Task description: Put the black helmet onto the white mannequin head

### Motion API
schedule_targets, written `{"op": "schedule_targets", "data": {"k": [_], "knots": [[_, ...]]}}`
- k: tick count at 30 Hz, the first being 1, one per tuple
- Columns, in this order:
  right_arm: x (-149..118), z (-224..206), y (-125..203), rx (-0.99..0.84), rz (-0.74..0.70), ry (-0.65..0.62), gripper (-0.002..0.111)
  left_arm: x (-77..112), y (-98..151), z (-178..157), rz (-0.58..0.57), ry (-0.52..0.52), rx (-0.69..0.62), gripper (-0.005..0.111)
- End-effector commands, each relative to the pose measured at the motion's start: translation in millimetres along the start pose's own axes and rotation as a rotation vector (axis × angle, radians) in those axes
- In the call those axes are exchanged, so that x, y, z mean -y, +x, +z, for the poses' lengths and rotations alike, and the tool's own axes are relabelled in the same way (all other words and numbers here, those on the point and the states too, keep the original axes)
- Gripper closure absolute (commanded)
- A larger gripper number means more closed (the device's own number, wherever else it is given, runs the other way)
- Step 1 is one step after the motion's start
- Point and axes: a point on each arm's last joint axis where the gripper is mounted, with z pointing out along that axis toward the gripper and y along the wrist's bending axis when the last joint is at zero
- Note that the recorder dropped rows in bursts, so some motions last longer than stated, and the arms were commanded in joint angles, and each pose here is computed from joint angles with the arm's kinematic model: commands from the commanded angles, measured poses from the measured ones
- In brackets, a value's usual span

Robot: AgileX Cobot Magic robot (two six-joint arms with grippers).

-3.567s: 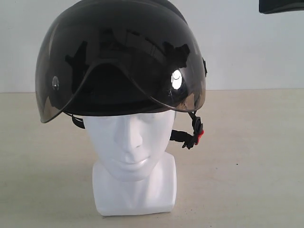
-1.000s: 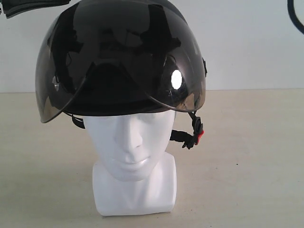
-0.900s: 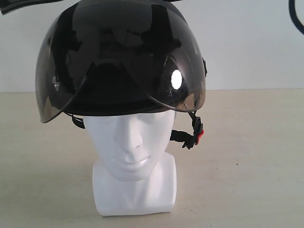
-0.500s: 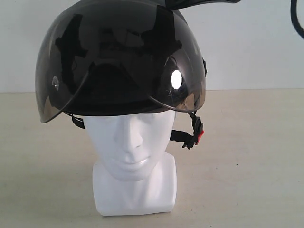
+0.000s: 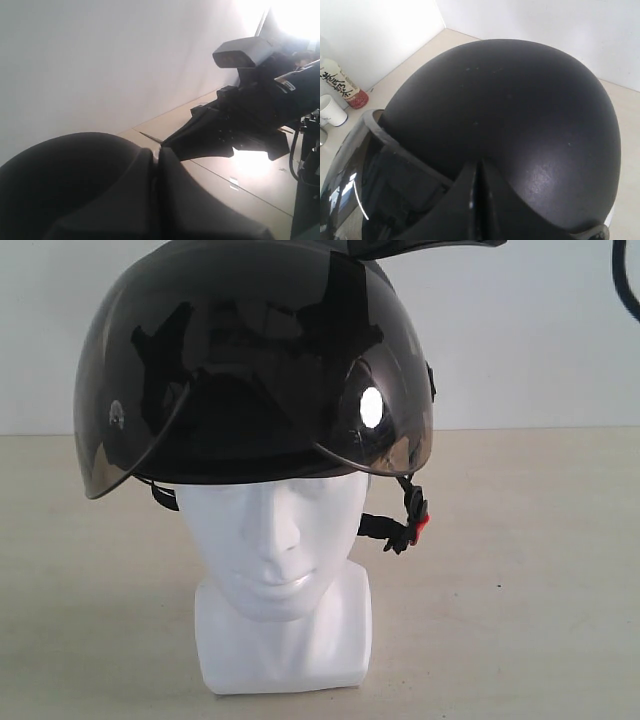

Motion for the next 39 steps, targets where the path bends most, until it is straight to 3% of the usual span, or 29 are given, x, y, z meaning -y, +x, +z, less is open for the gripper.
{"op": "schedule_targets", "data": {"k": [1,9,12,15,19,22,24,26,28,32,33,34,35,37,39], "knots": [[0.6,0.4,1.9,-0.012,-0.002,0.003,0.108,-0.4,-3.0,-1.1,-0.002,-0.026,0.024,0.102],[0.6,0.4,1.9,-0.012,-0.002,0.003,0.108,-8.6,-12.5,-6.0,0.153,-0.176,0.106,0.102],[0.6,0.4,1.9,-0.012,-0.002,0.003,0.108,-1.4,-22.2,-13.2,0.228,-0.204,0.190,0.102],[0.6,0.4,1.9,-0.012,-0.002,0.003,0.108,4.8,-30.4,-25.5,0.323,-0.305,0.254,0.102],[0.6,0.4,1.9,-0.012,-0.002,0.003,0.108,4.8,-34.9,-47.8,0.402,-0.530,0.389,0.102],[0.6,0.4,1.9,-0.012,-0.002,0.003,0.108,6.3,-31.5,-65.8,0.498,-0.710,0.416,0.102],[0.6,0.4,1.9,-0.012,-0.002,0.003,0.108,6.7,-28.2,-75.1,0.489,-0.803,0.423,0.102],[0.6,0.4,1.9,-0.012,-0.002,0.003,0.108,5.5,-23.8,-85.2,0.455,-0.913,0.385,0.102],[0.6,0.4,1.9,-0.012,-0.002,0.003,0.108,4.7,-15.3,-92.6,0.439,-0.996,0.258,0.102],[0.5,0.4,2.1,-0.014,-0.001,0.003,0.108,11.0,7.3,-93.1,0.163,-0.924,0.115,0.102],[0.5,0.4,2.1,-0.014,-0.001,0.003,0.108,14.0,17.5,-89.4,0.070,-0.867,0.033,0.102],[0.5,0.4,2.1,-0.014,-0.001,0.003,0.108,15.7,21.4,-87.2,0.049,-0.836,-0.005,0.102],[0.5,0.4,2.1,-0.014,-0.001,0.003,0.108,22.4,28.0,-80.8,-0.005,-0.734,-0.061,0.102],[0.5,0.4,2.1,-0.014,-0.002,0.003,0.108,32.4,26.5,-70.4,0.022,-0.571,-0.053,0.102],[0.5,0.4,2.1,-0.014,-0.002,0.003,0.108,33.9,21.1,-65.3,0.065,-0.517,-0.006,0.102]]}}
